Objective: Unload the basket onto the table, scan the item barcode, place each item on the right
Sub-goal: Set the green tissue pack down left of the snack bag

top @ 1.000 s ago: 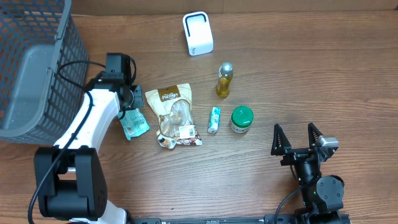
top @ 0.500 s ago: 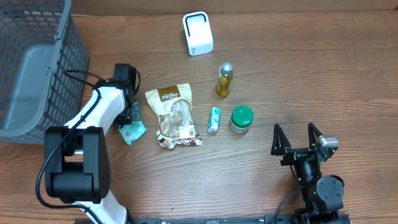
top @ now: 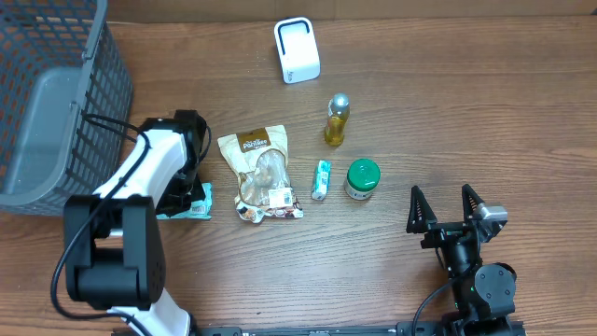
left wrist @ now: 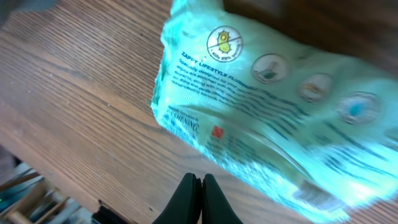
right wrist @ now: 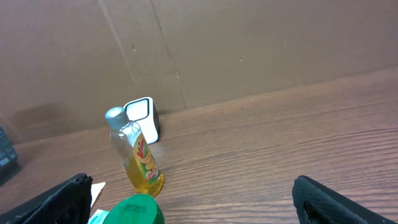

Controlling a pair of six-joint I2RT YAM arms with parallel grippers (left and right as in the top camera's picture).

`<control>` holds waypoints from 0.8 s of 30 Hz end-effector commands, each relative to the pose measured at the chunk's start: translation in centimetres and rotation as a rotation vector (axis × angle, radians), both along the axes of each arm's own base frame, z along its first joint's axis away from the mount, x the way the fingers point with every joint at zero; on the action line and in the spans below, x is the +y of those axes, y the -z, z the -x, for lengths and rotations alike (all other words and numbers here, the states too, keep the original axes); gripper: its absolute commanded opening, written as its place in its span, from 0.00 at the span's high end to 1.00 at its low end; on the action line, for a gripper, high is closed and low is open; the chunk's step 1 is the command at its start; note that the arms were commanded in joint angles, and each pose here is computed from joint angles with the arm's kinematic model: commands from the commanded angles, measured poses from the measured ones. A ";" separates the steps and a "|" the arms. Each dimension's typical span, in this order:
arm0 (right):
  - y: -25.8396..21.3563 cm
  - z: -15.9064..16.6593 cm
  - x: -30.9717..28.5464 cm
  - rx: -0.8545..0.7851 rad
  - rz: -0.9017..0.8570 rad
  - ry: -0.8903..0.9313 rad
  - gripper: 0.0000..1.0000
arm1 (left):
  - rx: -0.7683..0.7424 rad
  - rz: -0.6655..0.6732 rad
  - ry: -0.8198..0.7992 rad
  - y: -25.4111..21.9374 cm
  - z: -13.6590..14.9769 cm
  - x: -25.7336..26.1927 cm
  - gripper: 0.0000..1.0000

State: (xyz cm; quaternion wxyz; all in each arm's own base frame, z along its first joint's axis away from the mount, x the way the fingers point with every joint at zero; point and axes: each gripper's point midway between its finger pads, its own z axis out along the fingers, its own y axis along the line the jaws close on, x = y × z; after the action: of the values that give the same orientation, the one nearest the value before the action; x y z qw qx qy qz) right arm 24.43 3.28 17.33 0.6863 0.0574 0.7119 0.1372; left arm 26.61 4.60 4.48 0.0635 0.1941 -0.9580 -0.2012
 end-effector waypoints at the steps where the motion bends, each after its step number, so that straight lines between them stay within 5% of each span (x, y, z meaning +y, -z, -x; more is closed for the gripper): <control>1: 0.2 0.0 0.0 -0.002 0.004 -0.002 0.00 | -0.118 0.110 0.010 -2.7 -1.6 -2.1 0.96; 5: 0.2 0.0 0.0 -0.003 0.004 -0.002 0.00 | -0.069 0.196 0.069 -2.2 -0.8 -3.8 0.96; 11: 0.2 0.0 0.0 -0.002 0.004 -0.002 0.00 | -0.051 0.136 0.101 -1.2 -0.1 -3.6 0.96; 19: 0.2 0.0 0.0 -0.002 0.004 -0.002 0.00 | -0.132 0.120 0.105 1.9 -0.8 -3.4 0.96; 24: 0.2 0.0 0.0 -0.002 0.004 -0.002 0.00 | -0.253 0.139 0.139 2.4 -3.7 -3.9 0.96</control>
State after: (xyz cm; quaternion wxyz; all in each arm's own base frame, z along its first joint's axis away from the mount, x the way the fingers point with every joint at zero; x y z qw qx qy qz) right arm 24.43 3.28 17.32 0.6862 0.0574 0.7121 0.1372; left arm 29.08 0.91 1.97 -0.0321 0.1576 -0.9800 -0.1170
